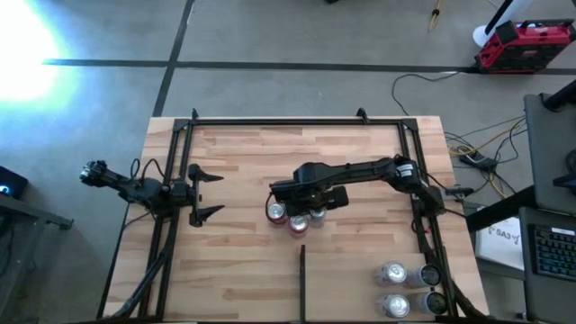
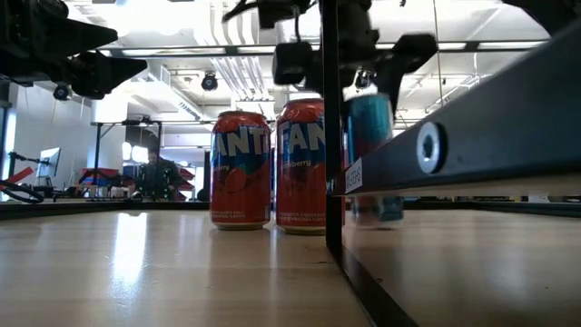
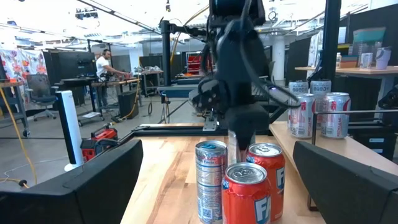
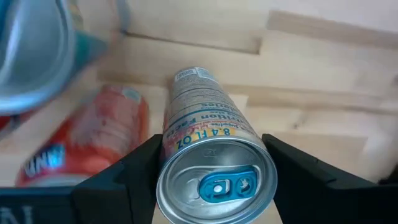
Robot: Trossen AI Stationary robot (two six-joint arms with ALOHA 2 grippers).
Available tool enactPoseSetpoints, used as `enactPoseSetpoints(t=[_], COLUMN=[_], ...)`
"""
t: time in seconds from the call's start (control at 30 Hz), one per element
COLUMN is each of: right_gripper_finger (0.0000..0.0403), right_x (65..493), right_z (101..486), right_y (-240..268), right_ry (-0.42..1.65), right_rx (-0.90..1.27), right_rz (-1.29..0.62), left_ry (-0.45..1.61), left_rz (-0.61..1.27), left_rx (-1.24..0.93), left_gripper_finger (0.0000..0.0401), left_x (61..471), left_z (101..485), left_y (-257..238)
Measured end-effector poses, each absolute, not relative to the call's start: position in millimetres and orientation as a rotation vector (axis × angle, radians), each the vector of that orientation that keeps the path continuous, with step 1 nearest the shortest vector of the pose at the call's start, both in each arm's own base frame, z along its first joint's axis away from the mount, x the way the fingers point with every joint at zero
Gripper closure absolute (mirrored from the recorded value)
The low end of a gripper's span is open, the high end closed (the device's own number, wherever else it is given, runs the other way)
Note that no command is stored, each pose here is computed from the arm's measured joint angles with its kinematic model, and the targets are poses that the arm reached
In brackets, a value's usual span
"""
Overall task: Place canned beverage on shelf
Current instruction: Put the bottom blue/white soda can on the shelf
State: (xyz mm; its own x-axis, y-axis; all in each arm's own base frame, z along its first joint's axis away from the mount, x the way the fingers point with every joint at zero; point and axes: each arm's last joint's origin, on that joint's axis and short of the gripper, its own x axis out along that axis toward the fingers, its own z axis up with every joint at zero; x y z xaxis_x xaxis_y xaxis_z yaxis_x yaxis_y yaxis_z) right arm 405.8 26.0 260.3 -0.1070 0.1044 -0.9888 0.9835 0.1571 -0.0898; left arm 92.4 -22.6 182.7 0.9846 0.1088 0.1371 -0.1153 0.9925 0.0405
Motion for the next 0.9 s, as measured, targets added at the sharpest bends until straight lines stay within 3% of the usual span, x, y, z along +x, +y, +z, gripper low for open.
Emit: enactPoseSetpoints(t=[0.4,0.9], right_gripper_finger=[0.0174,0.0174], right_x=[355,305], right_z=[321,322], right_y=[54,125], right_ry=[1.269,1.338], right_rx=[1.247,1.269], right_rz=[-1.135,-1.172], left_ry=[-0.135,-0.135], left_rz=[0.113,0.113], left_rx=[0.048,0.048], left_gripper_finger=[0.0001,0.0001], left_x=[92,92], left_z=[183,183], left_y=[-23,-23])
